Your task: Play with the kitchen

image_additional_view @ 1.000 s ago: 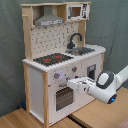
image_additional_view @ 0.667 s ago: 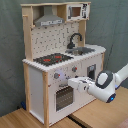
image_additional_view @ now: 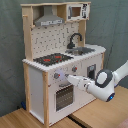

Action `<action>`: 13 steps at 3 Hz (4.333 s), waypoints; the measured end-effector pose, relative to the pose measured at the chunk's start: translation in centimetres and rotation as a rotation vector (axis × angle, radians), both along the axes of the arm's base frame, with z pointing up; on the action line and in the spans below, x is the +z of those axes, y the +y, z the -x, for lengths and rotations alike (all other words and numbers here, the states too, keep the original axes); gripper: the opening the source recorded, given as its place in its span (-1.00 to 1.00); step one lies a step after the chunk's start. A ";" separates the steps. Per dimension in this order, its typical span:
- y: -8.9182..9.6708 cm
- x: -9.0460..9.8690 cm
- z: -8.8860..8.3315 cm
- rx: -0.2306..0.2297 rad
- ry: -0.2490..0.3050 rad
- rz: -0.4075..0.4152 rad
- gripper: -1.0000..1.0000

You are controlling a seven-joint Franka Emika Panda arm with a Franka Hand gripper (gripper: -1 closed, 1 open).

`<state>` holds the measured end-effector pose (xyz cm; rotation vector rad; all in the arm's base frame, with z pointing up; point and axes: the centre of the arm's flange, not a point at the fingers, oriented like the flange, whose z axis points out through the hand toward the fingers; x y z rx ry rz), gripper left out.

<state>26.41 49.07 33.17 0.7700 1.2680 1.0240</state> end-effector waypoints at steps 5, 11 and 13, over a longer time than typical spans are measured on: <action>-1.1 -2.8 -2.7 0.100 0.013 -0.419 1.00; 2.8 -3.0 -5.8 0.253 -0.009 -0.926 1.00; 4.1 -3.0 -7.7 0.235 0.115 -1.009 1.00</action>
